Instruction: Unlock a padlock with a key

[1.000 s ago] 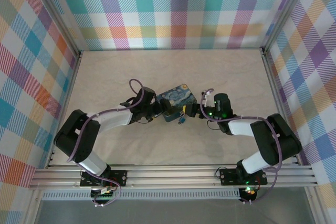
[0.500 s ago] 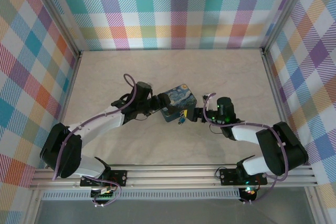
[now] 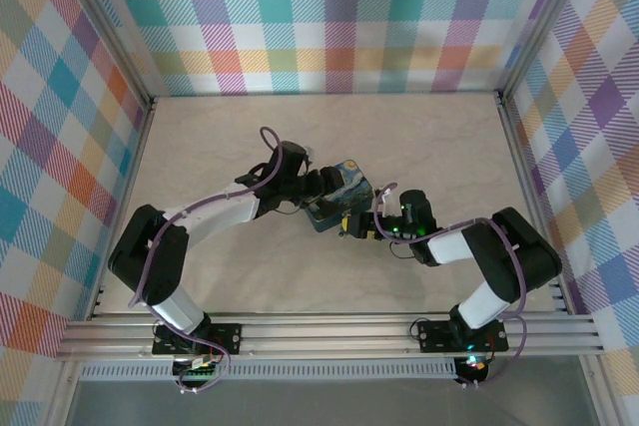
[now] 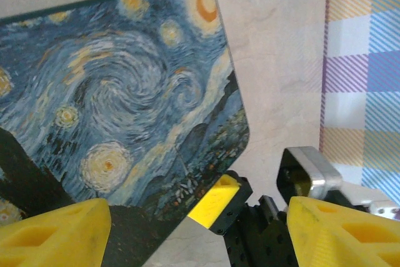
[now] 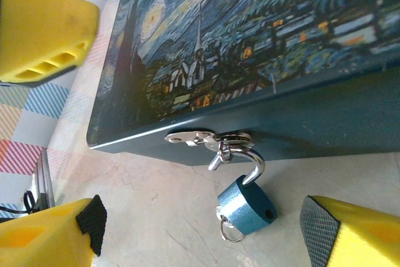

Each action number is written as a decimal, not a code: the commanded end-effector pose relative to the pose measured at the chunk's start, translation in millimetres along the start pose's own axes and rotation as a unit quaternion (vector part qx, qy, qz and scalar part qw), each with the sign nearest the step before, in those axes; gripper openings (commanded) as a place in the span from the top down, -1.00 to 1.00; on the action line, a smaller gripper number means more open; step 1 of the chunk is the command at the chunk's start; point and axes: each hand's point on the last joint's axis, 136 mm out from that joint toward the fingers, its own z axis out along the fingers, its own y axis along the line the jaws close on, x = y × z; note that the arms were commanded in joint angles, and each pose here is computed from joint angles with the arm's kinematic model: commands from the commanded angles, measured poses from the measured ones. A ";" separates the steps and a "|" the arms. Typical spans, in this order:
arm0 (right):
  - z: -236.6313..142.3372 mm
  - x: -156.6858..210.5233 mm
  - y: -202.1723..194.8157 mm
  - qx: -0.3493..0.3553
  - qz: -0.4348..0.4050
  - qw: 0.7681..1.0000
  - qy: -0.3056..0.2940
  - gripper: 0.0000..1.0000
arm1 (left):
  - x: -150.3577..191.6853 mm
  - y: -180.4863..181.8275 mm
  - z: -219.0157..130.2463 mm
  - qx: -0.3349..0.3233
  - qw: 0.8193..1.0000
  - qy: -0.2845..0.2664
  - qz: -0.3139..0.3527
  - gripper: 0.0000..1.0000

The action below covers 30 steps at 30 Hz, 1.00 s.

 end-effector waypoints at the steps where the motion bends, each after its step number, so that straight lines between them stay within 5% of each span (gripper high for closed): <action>1: 5.7 -13.4 8.5 -0.017 -0.023 0.999 -0.019 -0.66 | -0.3 -15.0 5.8 0.025 1.000 0.005 0.011 -0.49; 30: 26.0 -7.7 16.8 -0.069 -0.017 0.997 -0.008 -0.19 | 13.7 17.4 21.9 -0.016 0.999 0.027 -0.014 -0.50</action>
